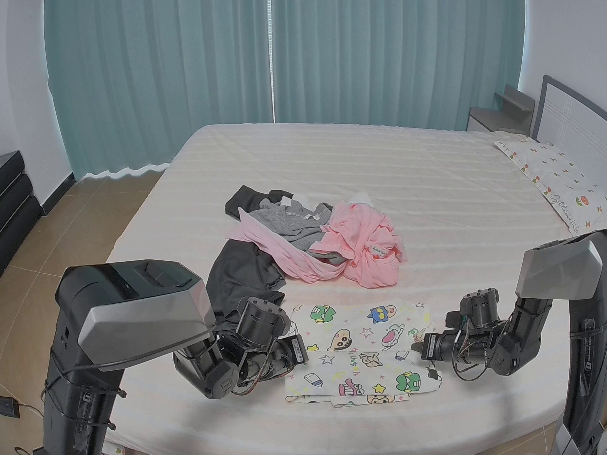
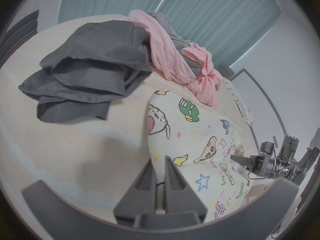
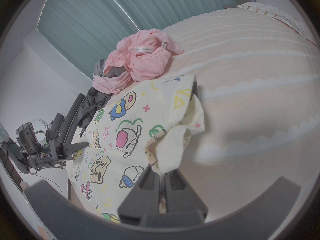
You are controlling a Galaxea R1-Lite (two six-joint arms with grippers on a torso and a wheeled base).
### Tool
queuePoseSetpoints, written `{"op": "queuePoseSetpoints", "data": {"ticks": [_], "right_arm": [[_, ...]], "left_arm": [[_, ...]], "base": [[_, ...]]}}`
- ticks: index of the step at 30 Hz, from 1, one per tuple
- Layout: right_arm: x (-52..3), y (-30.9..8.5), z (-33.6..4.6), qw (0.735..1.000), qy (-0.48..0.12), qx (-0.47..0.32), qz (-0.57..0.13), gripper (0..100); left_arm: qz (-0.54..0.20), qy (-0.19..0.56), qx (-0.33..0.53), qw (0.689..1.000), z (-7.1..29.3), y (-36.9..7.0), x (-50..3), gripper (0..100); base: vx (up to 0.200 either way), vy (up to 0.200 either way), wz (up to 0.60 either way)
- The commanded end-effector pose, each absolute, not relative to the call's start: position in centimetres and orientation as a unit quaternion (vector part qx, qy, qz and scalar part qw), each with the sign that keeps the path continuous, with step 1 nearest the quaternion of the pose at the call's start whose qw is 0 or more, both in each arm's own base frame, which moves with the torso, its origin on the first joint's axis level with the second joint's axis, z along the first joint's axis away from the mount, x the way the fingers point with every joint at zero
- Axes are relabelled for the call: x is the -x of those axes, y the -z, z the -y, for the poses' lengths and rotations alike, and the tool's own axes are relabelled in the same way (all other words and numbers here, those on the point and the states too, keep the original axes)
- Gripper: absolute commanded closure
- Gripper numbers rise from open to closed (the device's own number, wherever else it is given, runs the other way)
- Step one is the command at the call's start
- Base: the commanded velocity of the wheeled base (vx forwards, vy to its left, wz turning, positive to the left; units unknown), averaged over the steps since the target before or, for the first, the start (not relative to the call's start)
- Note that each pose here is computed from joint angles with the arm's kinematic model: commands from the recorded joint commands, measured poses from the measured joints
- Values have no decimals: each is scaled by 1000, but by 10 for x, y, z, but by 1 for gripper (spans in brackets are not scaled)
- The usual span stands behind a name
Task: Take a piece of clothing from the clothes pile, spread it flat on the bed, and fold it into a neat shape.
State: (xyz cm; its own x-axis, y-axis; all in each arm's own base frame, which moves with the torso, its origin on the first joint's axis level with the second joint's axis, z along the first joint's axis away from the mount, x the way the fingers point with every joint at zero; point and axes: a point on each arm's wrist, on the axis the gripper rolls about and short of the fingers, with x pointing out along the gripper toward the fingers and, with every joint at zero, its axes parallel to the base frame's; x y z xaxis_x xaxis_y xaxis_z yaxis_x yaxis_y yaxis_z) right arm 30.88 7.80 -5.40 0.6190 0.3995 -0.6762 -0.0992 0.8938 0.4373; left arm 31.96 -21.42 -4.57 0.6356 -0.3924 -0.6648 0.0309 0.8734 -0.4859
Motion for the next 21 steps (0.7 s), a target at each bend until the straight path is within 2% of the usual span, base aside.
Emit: {"op": "queuePoseSetpoints", "data": {"ticks": [1, 8, 9, 17, 21], "right_arm": [[-309, 54, -77, 881, -141, -181, -414, 100], [-307, 55, -78, 880, -141, -180, -416, 100], [-307, 55, -78, 880, -141, -180, -416, 0], [-306, 47, -70, 896, -133, -187, -379, 0], [-304, 26, -62, 916, -107, -185, -341, 0]], "left_arm": [[-410, 120, 220, 877, 214, 47, -319, 100], [-411, 121, 220, 877, 215, 47, -319, 100], [-411, 121, 220, 877, 215, 47, -319, 0], [-413, 111, 220, 877, 204, 46, -318, 0], [-372, 110, 242, 889, 182, 15, -320, 0]], "base": [[0, 0, 0], [0, 0, 0], [0, 0, 0], [0, 0, 0], [0, 0, 0]]}}
